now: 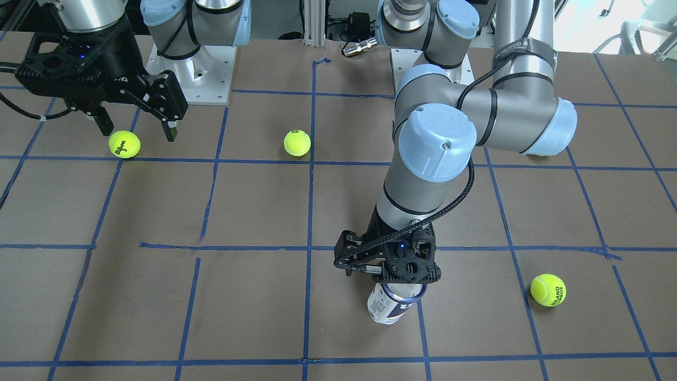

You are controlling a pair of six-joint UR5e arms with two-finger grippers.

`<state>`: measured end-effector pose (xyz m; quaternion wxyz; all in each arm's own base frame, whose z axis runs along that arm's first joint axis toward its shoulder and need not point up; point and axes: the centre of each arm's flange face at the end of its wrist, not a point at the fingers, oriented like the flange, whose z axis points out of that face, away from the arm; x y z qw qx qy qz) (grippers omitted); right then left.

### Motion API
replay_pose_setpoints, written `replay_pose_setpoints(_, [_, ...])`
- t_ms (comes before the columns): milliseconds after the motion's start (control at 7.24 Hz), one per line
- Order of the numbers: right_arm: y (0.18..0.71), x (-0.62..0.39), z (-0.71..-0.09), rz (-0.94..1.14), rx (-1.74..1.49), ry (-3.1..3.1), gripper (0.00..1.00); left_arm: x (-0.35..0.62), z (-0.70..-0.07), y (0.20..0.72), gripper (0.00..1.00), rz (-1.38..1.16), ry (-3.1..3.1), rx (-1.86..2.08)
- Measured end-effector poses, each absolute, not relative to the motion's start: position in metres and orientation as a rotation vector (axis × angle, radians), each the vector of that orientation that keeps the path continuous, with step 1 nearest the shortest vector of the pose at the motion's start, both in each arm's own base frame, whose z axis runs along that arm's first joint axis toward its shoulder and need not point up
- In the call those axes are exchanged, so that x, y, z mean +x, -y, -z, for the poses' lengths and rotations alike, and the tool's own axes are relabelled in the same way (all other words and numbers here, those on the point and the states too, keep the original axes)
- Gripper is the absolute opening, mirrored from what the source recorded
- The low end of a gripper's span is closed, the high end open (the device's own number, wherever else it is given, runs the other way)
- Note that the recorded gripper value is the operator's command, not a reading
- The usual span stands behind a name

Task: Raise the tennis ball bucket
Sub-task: 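Set the tube upright on the table and open the left gripper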

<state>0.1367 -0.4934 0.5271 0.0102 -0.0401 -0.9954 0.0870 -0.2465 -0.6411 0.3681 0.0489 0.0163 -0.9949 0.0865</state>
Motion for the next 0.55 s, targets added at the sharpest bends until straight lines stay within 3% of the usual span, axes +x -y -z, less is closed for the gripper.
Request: replay_pose_setpoints(553, [0.494, 0.137, -0.526, -0.27, -0.125, 3.109, 1.0, -0.226, -0.46, 0.607, 1.0, -0.196, 3.054, 0.058])
